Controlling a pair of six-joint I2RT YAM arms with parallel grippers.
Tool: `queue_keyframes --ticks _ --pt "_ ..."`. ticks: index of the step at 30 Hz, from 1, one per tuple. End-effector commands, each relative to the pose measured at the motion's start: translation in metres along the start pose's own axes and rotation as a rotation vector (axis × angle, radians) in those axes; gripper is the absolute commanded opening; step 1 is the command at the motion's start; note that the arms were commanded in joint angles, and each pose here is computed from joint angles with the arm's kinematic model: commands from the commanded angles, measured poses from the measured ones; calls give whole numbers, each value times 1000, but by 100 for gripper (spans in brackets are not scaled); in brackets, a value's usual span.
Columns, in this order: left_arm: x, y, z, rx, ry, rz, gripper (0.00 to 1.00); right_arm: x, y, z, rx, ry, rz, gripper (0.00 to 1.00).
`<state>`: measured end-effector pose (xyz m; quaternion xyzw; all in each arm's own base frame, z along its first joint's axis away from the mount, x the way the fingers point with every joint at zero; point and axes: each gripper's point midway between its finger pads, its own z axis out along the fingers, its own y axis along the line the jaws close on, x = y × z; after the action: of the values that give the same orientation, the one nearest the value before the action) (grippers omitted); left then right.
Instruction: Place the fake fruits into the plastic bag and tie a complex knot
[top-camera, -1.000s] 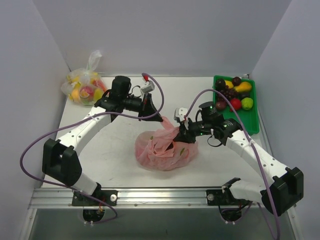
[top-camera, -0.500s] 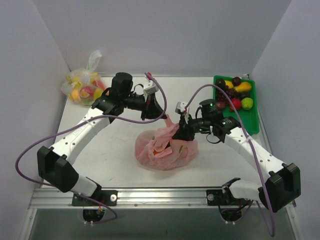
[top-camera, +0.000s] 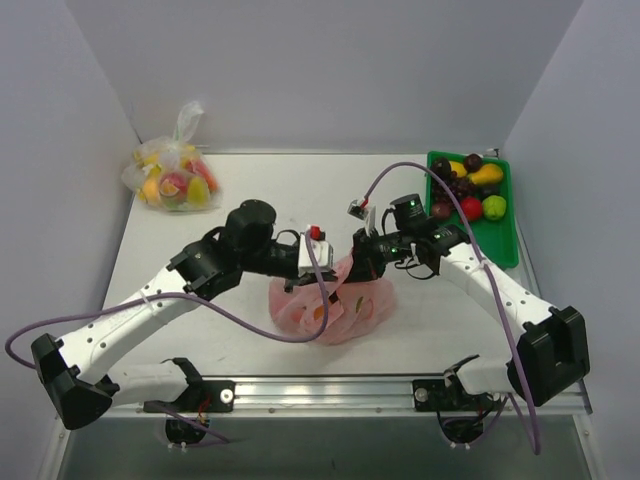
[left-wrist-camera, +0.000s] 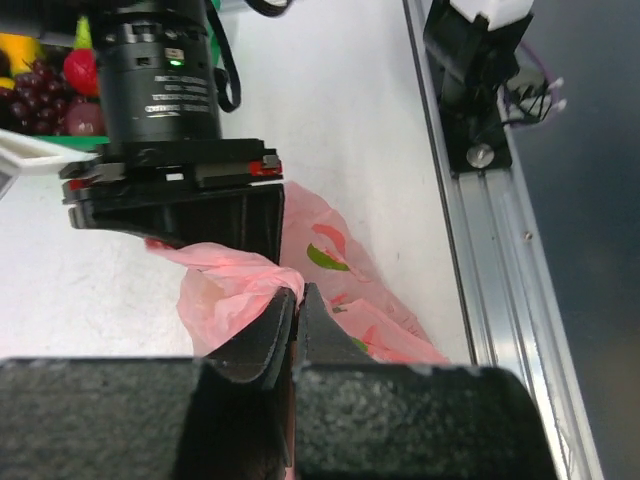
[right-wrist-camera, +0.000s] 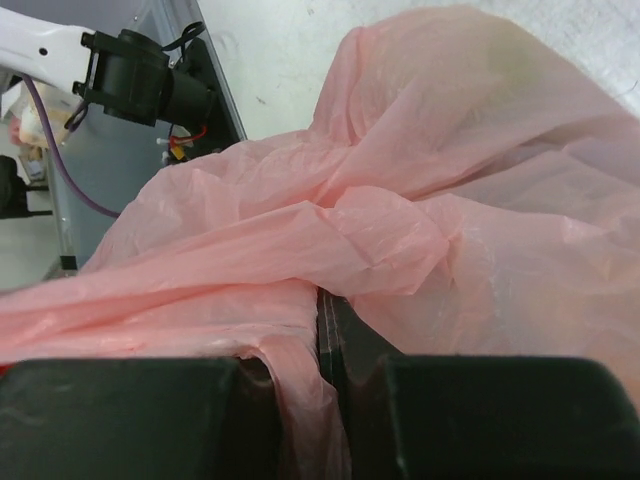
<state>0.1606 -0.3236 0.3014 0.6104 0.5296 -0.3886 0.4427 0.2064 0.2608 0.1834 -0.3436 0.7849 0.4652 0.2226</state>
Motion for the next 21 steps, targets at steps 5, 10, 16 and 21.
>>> queue_keyframes --ticks 5,10,16,21 --pt "22 -37 28 33 164 159 0 8 -19 0 98 16 186 0" --pt "73 -54 43 91 321 234 0 -1 -16 -2 95 -6 195 0" --pt "154 -43 37 80 615 260 0 -4 -7 -10 73 -34 226 0" --pt "183 -14 31 -10 690 203 0 -2 2 -14 32 -48 251 0"
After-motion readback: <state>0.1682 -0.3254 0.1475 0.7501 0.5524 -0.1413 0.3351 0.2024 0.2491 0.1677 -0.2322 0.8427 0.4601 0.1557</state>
